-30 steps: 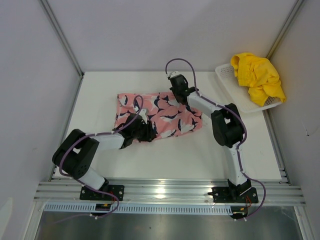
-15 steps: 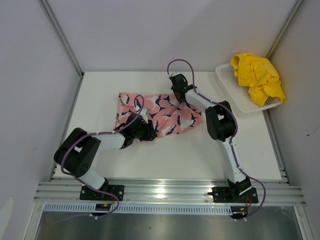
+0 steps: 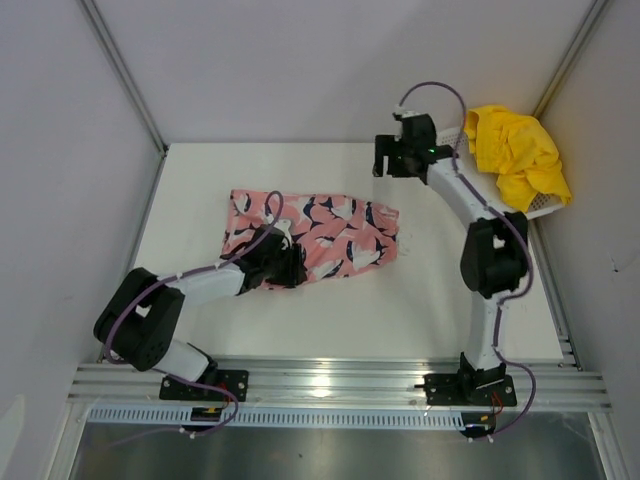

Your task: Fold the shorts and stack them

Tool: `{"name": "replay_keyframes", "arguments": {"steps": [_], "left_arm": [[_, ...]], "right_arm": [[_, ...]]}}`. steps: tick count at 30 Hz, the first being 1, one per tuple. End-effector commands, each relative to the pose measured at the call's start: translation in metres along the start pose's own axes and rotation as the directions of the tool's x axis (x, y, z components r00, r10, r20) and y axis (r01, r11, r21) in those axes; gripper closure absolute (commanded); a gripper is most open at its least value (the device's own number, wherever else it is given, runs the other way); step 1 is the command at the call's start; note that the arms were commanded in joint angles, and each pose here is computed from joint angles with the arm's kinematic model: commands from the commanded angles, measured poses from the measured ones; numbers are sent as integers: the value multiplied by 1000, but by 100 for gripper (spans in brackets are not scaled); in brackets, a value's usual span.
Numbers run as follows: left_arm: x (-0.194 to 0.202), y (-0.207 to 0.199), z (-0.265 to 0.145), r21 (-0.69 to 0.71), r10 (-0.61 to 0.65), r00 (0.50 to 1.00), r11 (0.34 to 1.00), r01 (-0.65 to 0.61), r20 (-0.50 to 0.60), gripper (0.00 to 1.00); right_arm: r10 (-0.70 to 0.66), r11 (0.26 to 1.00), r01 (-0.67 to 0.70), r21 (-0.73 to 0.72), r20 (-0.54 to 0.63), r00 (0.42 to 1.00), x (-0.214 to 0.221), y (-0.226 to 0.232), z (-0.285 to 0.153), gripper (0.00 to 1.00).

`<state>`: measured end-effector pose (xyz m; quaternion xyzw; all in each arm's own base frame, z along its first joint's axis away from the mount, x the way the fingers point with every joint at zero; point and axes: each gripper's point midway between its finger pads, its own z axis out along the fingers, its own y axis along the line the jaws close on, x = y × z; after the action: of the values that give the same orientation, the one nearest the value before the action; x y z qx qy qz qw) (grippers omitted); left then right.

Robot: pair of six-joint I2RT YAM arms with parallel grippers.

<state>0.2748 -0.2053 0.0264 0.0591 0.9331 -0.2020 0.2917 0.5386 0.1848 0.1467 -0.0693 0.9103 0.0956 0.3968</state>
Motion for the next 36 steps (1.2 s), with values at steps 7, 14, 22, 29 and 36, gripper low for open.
{"name": "replay_keyframes", "arguments": {"steps": [7, 14, 22, 29, 36], "left_arm": [[-56, -20, -39, -8, 63, 994, 998, -63, 86, 37], [-78, -33, -54, 23, 75, 988, 997, -78, 136, 34], [-104, -64, -32, 119, 73, 983, 988, -94, 169, 32], [-118, -86, 3, 162, 81, 982, 981, -109, 172, 33], [-134, -104, 37, 186, 104, 975, 972, -141, 197, 34]], "right_arm": [[420, 863, -457, -216, -196, 886, 79, 6, -107, 1], [506, 770, -582, -263, -305, 807, 146, 28, -136, 0], [635, 623, -730, -281, -362, 682, 181, 43, -124, 0], [721, 561, -796, -230, -338, 605, 188, 42, -91, 0], [809, 486, -856, -178, -280, 517, 191, 31, -62, 1]]}}
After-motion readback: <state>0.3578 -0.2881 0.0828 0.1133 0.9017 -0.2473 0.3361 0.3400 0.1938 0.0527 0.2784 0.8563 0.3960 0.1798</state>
